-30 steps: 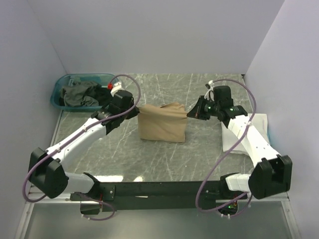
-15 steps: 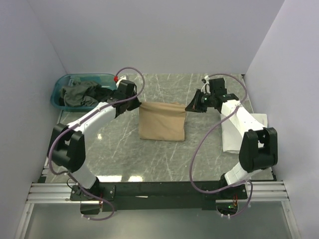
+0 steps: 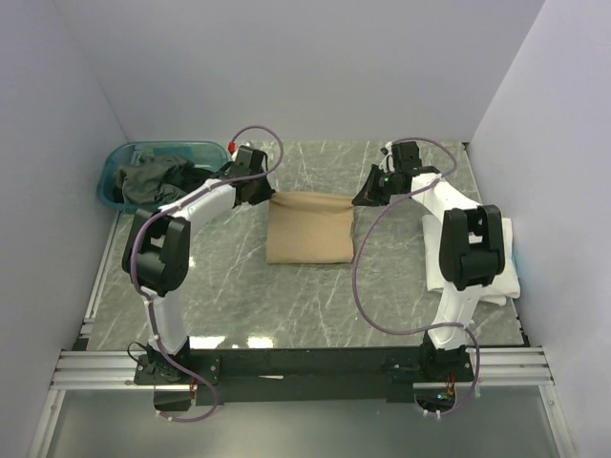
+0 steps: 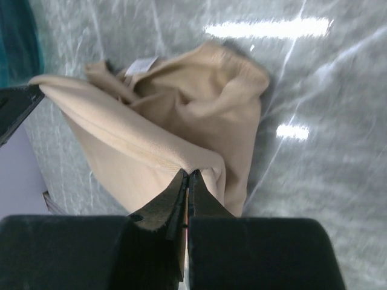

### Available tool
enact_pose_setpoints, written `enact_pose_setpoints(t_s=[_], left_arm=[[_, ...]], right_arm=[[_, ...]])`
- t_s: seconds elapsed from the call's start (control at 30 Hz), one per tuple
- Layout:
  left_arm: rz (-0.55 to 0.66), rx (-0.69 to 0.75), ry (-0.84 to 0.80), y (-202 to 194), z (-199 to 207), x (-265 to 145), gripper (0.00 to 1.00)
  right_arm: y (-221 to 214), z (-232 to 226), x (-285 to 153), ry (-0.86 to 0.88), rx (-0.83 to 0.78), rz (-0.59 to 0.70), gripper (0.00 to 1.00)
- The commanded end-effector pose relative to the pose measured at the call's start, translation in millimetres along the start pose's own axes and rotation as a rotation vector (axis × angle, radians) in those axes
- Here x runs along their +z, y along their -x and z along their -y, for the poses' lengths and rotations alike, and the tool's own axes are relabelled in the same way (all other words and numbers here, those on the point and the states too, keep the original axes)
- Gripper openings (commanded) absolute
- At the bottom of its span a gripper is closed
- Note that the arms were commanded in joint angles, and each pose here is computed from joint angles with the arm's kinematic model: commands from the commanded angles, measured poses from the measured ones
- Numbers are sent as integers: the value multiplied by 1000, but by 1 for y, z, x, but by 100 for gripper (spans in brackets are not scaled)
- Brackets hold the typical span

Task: Fold and stack the t-shirts
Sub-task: Fold the tshirt

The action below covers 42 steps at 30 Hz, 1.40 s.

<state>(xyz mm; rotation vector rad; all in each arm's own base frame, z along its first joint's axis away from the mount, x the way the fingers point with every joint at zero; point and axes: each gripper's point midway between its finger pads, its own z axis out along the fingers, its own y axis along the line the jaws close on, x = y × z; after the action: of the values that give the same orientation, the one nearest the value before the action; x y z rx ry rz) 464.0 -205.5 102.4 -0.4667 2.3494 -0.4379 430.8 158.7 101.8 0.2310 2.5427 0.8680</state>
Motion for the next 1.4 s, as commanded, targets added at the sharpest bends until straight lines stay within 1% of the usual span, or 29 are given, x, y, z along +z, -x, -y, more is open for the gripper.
enact_pose_setpoints(t_s=[0.0,0.07,0.1,0.13,0.17,0.2,0.27,0.3,0.33,0.37,0.4,0.43,0.47,0.5,0.53,0.57,0.6,0.63,0.67,0.7,0.73,0.77,0.8,0.9,0.93,1.03,1.17,1.3,1.37], left_arm=[[42,13,-12,25,4,10,1],[45,19,-27,30,8,15,1],[29,28,-22,26,5,23,10],[20,31,-32,26,7,26,13],[19,37,-42,28,10,29,27],[18,40,-53,29,13,30,37],[13,46,-81,33,22,26,56],[20,49,-99,37,27,21,75],[31,49,-108,40,29,17,84],[19,51,-137,37,34,11,93],[39,45,-164,44,41,-4,99],[47,42,-176,44,44,-12,100],[38,45,-163,33,39,-15,100],[72,39,-187,40,46,-35,100],[67,47,-200,32,51,-43,99],[49,48,-187,18,43,-46,99],[84,33,-191,23,46,-62,99],[87,31,-200,18,47,-69,99],[60,37,-192,-1,41,-70,100],[69,18,-219,-4,46,-82,99],[73,13,-247,-9,50,-85,100],[35,23,-249,-34,46,-83,99],[24,13,-262,-42,48,-85,99],[-40,1,-253,-73,42,-77,100],[-74,1,-258,-86,38,-74,99],[-98,-12,-263,-101,31,-68,99],[-134,-7,-245,-120,19,-60,100],[-190,-13,-193,-144,-1,-51,99],[-188,-18,-191,-148,-5,-50,99]], right_arm=[[32,10,8,-15,-9,59,0],[40,15,13,-36,-8,61,2],[38,25,21,-55,8,39,6],[48,25,21,-61,2,55,12],[50,34,26,-93,11,51,31],[58,32,23,-102,3,57,40],[66,35,18,-137,-14,67,56],[69,33,11,-157,-25,76,64],[72,29,5,-158,-40,89,71],[76,16,-11,-144,-63,123,72],[77,10,-20,-133,-75,140,73],[67,11,-22,-127,-75,137,75],[61,4,-28,-112,-85,144,76],[62,-17,-47,-62,-117,194,76],[38,-12,-45,-52,-102,155,77],[29,-31,-58,-5,-129,171,77],[21,-39,-59,32,-144,177,78],[-8,-38,-53,71,-128,117,78],[-21,-42,-53,95,-127,100,79],[-32,-62,-57,152,-169,111,79],[-55,-59,-51,162,-150,68,79],[-66,-68,-53,192,-165,61,79],[-82,-78,-49,219,-189,35,79],[-102,-79,-34,250,-180,-1,79],[-111,-74,-29,247,-151,-23,79],[-126,-56,-13,230,-112,-57,79],[-140,-19,6,155,-53,-97,79],[-159,13,16,119,7,-127,79],[-168,27,19,94,27,-145,79]])
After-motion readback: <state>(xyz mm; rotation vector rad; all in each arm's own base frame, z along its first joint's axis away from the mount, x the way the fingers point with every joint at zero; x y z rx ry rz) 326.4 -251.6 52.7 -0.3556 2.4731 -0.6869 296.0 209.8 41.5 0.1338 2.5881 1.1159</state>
